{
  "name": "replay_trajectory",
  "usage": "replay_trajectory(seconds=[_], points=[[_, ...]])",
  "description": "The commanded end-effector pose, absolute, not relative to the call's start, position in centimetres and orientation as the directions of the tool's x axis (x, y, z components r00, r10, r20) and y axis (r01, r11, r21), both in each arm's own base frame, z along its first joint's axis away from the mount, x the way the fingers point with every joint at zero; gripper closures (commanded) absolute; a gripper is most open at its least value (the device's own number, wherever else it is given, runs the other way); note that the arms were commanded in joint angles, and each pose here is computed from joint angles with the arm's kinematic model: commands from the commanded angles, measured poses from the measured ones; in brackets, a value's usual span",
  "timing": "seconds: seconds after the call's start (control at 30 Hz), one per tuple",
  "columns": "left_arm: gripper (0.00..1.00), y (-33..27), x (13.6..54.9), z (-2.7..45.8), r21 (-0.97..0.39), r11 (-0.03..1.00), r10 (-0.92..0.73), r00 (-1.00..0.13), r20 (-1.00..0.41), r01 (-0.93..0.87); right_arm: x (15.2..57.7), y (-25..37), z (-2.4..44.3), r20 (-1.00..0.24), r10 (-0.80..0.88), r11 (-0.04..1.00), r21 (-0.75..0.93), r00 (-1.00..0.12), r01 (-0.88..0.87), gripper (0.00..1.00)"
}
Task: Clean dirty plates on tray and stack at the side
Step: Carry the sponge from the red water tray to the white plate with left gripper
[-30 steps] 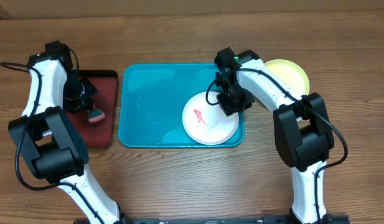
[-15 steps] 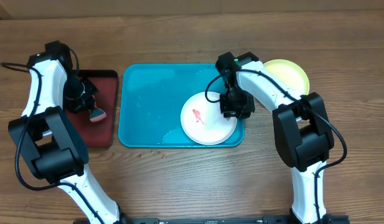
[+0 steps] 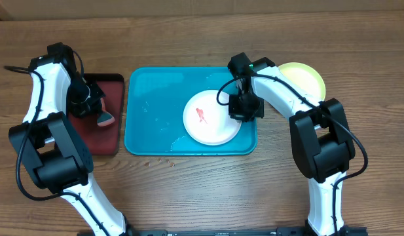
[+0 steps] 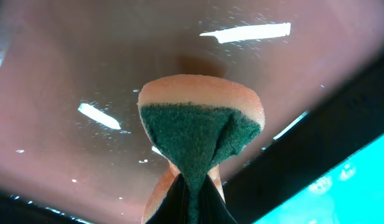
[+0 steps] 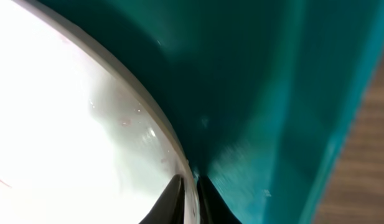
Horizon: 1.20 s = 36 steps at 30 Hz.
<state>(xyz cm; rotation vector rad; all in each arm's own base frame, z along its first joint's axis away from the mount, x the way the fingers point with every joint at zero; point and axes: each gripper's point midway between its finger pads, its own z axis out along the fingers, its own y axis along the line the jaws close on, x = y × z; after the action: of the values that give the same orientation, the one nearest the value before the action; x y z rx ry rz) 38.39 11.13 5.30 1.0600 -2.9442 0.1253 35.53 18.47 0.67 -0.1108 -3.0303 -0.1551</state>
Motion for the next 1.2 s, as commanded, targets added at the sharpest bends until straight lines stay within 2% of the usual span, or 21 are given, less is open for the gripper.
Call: replay_trajectory(seconds=[0.0,0.13,0.3,0.37,0.47,0.57,0.73,0.87,1.0,1.1,1.17], points=[[0.95,10.7,38.4,6.1,-0.120,0.787,-0.606,-0.795,0.031,-0.605,36.0,18.4,-1.1,0.086,0.071,0.994,0.080,-0.994,0.078,0.83],[0.96,10.7,38.4,6.1,-0.120,0.787,-0.606,-0.795,0.031,-0.605,36.8,18.7,-1.2,0.052,0.020,0.995,0.097,-0.998,0.025,0.70],[0.96,10.7,38.4,6.1,-0.120,0.789,-0.604,-0.796,0.030,-0.603,37.1,18.9,-1.6,0.039,-0.033,0.994,0.101,-0.999,-0.029,0.69],[0.96,10.7,38.4,6.1,-0.121,0.796,-0.594,-0.804,0.029,-0.593,37.1,18.9,-1.8,0.038,-0.033,0.994,0.101,-0.999,-0.029,0.73],[0.96,10.8,38.5,6.1,-0.121,0.798,-0.591,-0.806,0.028,-0.590,37.4,19.0,-1.9,0.031,-0.034,0.994,0.105,-0.999,-0.030,0.88],[0.96,10.8,38.6,6.0,-0.123,0.810,-0.576,-0.817,0.019,-0.574,37.4,19.4,-1.9,0.031,-0.034,0.992,0.125,-0.999,-0.030,0.96],[0.96,10.7,38.5,5.6,-0.124,0.810,-0.576,-0.818,0.019,-0.573,37.3,21.1,-1.7,0.043,-0.039,0.976,0.216,-0.998,-0.029,0.96],[0.96,10.6,38.7,6.3,-0.142,0.831,-0.541,-0.841,0.016,-0.538,37.4,21.8,-1.6,0.036,-0.014,0.974,0.228,-0.999,-0.005,0.96],[0.96,8.8,39.3,9.2,-0.274,0.854,-0.454,-0.891,0.018,-0.441,37.3,22.8,-1.6,0.019,-0.035,0.972,0.235,-0.999,-0.029,0.96],[0.96,7.4,40.0,12.6,-0.378,0.856,-0.397,-0.917,-0.045,-0.352,37.4,23.7,-1.5,-0.001,-0.049,0.968,0.245,-0.999,-0.048,0.96],[0.96,7.0,40.1,14.5,-0.401,0.861,-0.379,-0.920,-0.098,-0.312,37.3,24.4,-1.5,-0.012,-0.062,0.966,0.250,-0.998,-0.063,0.96]])
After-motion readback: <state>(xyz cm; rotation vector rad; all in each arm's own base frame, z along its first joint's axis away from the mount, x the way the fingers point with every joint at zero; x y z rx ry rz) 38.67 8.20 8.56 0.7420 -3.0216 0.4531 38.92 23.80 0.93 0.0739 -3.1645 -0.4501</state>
